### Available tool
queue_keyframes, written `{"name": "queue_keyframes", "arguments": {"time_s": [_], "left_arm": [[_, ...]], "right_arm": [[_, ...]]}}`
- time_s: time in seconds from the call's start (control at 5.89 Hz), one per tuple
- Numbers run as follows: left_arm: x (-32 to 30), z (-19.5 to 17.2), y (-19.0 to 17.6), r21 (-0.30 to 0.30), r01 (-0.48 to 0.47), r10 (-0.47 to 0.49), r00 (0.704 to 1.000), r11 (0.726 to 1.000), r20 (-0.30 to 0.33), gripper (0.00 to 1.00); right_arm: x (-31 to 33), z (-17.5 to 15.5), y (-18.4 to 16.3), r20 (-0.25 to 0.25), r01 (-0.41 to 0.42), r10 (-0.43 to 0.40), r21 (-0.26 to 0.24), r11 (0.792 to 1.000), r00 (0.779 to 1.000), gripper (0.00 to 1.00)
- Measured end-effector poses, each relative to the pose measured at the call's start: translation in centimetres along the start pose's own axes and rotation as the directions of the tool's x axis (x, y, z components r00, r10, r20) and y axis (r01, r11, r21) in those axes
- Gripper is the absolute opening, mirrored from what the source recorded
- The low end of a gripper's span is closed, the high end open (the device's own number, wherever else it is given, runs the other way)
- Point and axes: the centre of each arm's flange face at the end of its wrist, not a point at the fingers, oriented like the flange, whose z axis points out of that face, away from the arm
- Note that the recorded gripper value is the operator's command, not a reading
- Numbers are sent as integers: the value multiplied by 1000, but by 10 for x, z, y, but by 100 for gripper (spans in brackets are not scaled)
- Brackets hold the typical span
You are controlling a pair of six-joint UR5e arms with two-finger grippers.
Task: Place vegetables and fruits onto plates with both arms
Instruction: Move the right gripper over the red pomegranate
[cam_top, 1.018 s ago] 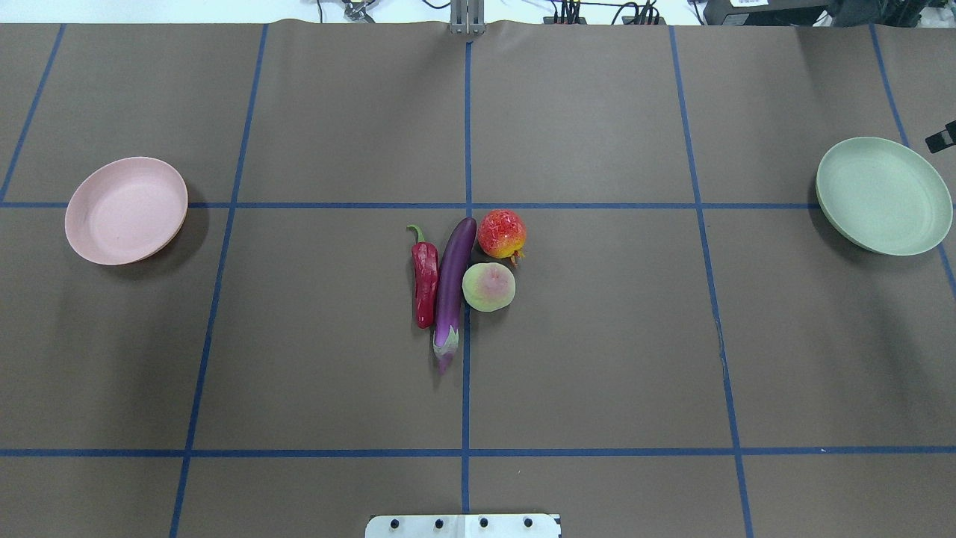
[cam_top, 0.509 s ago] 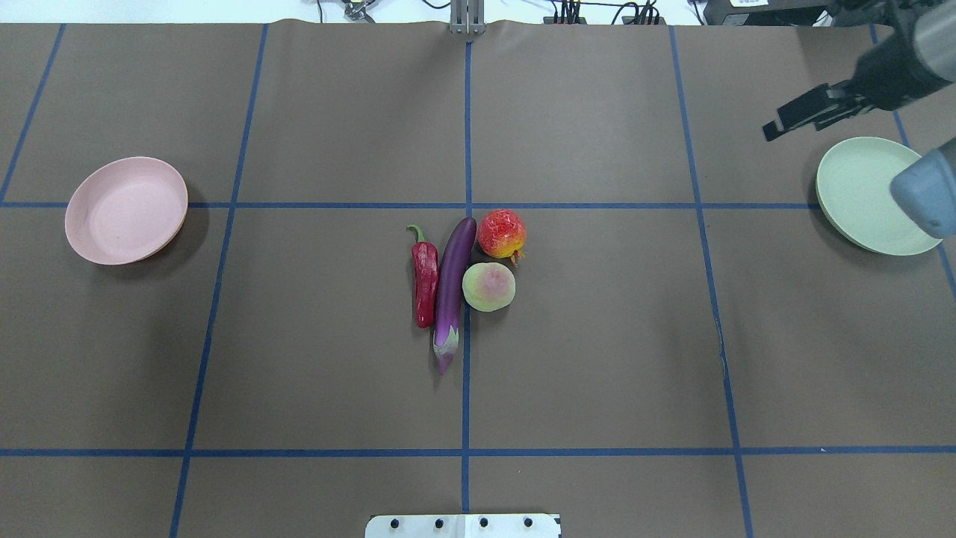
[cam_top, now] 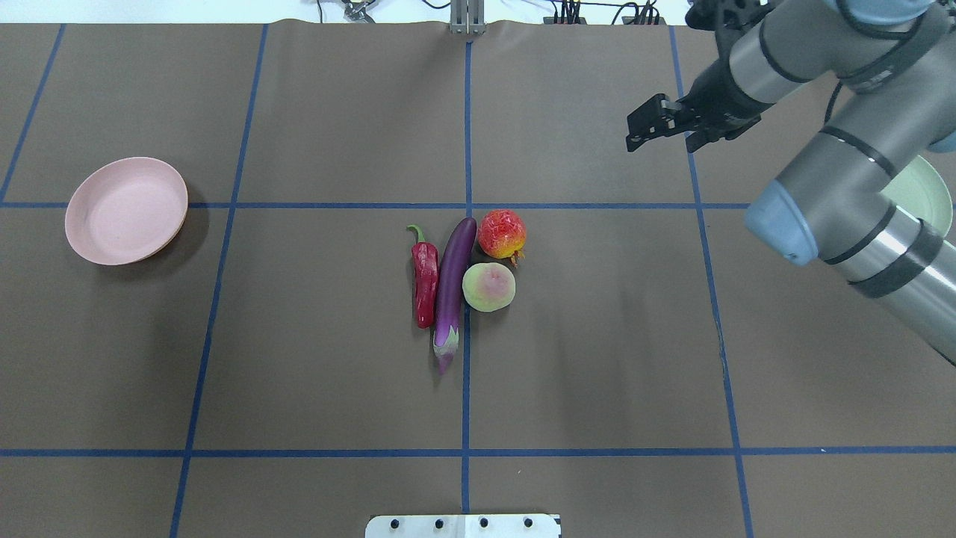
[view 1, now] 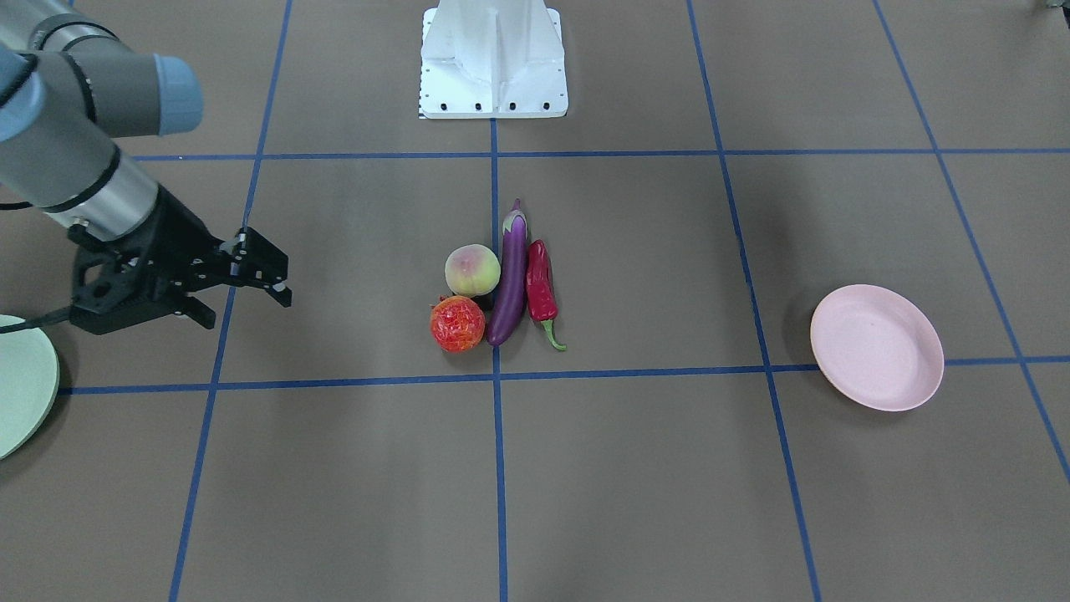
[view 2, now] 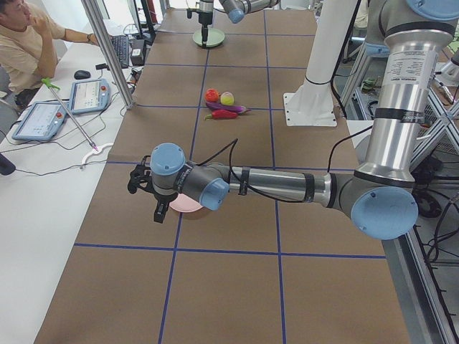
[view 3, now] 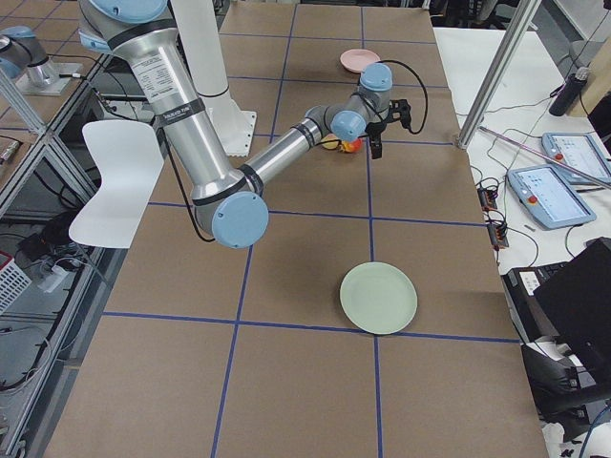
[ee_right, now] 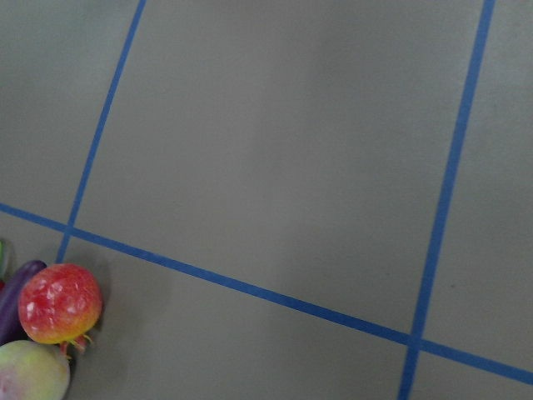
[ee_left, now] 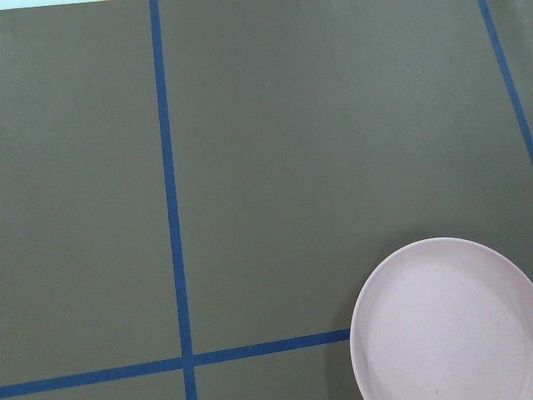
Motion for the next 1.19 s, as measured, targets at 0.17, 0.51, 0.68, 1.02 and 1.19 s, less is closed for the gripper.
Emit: {"name": "queue_keyframes", "arguments": {"time_s": [0.17, 0.51, 0.68, 1.02, 1.19], "left_arm": [[0, 0, 1, 0, -1, 1, 1000, 1000, -1, 100], [-1, 1, 2, -2, -2, 2, 1000, 1000, -1, 100], [-1, 1, 2, -2, -2, 2, 1000, 1000, -1, 100], [-1, 2, 2, -3, -2, 2, 1000, 1000, -1, 100], [-1, 2, 2, -3, -1, 1, 1000, 1000, -1, 100]], "right_arm": [[-55, 20, 3, -73, -31, 31, -7, 999, 997, 100], [-156, 82, 10, -178, -34, 36, 10, 999, 983, 100], [-180, 114, 16, -207, -15, 18, 15, 1000, 978, 100], [-190, 156, 31, -244, 20, -16, 12, 1000, 970, 100], [-188, 166, 35, -259, 34, -32, 5, 999, 965, 100]]}}
